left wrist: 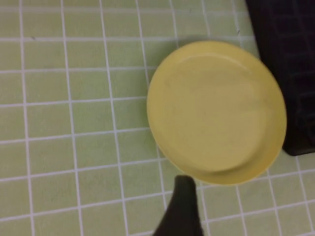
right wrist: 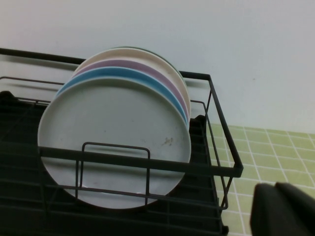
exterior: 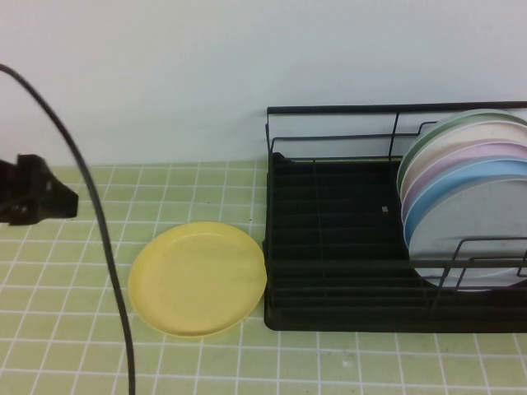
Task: Place plate on rack
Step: 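Reach the gripper toward the yellow plate on the table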
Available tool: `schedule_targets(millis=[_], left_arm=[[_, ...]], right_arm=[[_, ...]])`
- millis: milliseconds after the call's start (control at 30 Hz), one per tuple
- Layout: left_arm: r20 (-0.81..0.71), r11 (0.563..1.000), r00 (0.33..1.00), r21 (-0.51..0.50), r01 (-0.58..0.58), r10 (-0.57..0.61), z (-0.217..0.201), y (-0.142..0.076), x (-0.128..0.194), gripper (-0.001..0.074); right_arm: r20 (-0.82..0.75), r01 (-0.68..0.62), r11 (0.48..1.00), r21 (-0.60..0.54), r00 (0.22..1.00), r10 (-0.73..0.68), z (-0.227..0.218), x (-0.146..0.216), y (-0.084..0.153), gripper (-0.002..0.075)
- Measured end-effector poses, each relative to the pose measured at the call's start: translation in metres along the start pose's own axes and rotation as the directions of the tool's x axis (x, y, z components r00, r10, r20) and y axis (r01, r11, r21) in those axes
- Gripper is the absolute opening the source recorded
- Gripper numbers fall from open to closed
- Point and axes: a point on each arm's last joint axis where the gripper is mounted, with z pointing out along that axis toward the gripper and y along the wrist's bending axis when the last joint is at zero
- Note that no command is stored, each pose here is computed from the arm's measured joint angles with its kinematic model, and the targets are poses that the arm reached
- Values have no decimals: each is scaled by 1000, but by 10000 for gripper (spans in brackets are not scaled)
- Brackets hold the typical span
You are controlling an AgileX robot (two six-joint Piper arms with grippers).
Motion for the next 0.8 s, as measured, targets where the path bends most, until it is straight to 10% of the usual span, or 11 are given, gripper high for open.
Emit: schedule_targets(millis=[800], left_arm=[[-383, 990, 921, -88, -115, 73, 190, 17, -28, 459]], right_arm=[[3, 3, 1000, 2, 1000, -3, 0, 0, 0, -1]])
